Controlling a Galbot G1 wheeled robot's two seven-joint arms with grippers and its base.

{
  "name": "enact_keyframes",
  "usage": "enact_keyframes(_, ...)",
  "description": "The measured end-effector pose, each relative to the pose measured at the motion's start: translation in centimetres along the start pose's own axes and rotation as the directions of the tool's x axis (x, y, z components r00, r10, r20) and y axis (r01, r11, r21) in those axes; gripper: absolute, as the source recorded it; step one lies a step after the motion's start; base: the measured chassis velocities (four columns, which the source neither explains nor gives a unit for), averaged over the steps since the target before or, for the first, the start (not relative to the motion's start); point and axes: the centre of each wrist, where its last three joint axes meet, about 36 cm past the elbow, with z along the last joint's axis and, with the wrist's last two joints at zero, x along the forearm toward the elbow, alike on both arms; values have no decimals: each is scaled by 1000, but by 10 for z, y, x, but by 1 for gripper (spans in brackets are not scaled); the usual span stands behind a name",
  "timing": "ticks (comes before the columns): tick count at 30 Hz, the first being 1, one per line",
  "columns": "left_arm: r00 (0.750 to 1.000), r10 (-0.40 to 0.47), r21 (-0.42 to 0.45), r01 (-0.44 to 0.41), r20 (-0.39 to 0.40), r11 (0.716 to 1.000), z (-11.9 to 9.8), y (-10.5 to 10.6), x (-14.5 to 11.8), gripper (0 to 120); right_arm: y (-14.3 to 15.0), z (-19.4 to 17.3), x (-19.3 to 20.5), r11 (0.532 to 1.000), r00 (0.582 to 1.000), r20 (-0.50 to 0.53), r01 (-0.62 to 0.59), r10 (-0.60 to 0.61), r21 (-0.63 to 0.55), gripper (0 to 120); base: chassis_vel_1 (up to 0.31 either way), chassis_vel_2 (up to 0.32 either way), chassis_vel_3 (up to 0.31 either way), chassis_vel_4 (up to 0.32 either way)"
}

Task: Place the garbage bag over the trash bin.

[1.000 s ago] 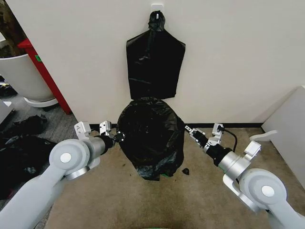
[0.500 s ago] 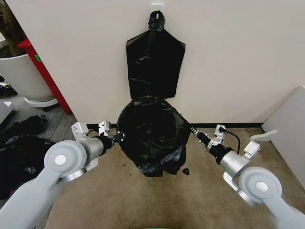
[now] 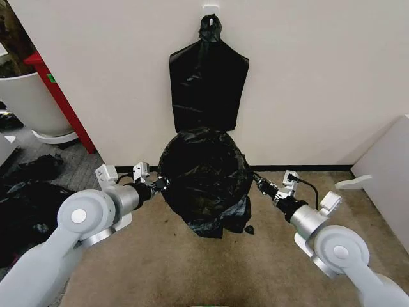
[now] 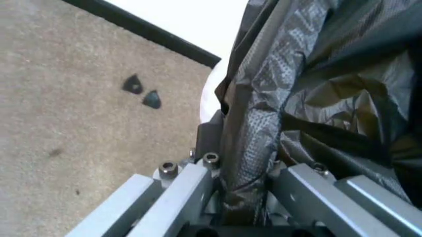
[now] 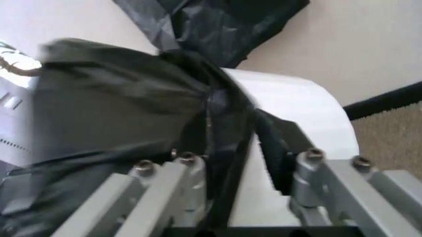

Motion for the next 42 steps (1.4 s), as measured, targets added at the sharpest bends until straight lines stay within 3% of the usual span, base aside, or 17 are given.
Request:
enact_keyframes(9,998,-64,-24,64,-2,998,10,5,-19,0,39,-16,20,997,999,40,-39,36,73,56,0,0,0,0)
enact_keyframes(14,994,-109,-87,109,9,990,26,1,-27,0,70,-26,26,972,997,48,-65,56,224,73,0,0,0,0)
enact_keyframes(18,984,-173,-171,179,53,969,36,-2,-30,0,89,-31,28,897,998,-1,-49,55,439,90,0,0,0,0)
enact_keyframes(22,979,-195,-200,204,61,958,41,-4,-27,0,92,-38,27,846,996,-72,-7,54,534,79,0,0,0,0)
enact_keyframes(27,977,-206,-208,213,54,955,41,-13,-32,0,105,-56,20,794,981,-195,103,19,599,56,0,0,0,0)
enact_keyframes(28,977,-206,-208,213,54,955,41,-13,-32,0,105,-56,20,794,981,-195,103,19,599,56,0,0,0,0)
enact_keyframes(34,986,-165,-243,159,-1,957,49,-34,-55,0,104,-33,14,780,942,-301,77,147,621,30,0,0,0,0)
enact_keyframes(36,986,-164,-245,158,-4,957,50,-35,-55,0,106,-30,13,779,939,-309,79,152,622,29,0,0,0,0)
enact_keyframes(41,987,-160,-252,151,-15,956,59,-40,-56,0,139,-15,-10,785,917,-337,44,214,618,6,0,0,0,0)
enact_keyframes(42,987,-160,-252,151,-15,956,59,-40,-56,0,139,-15,-10,785,917,-337,44,214,618,6,0,0,0,0)
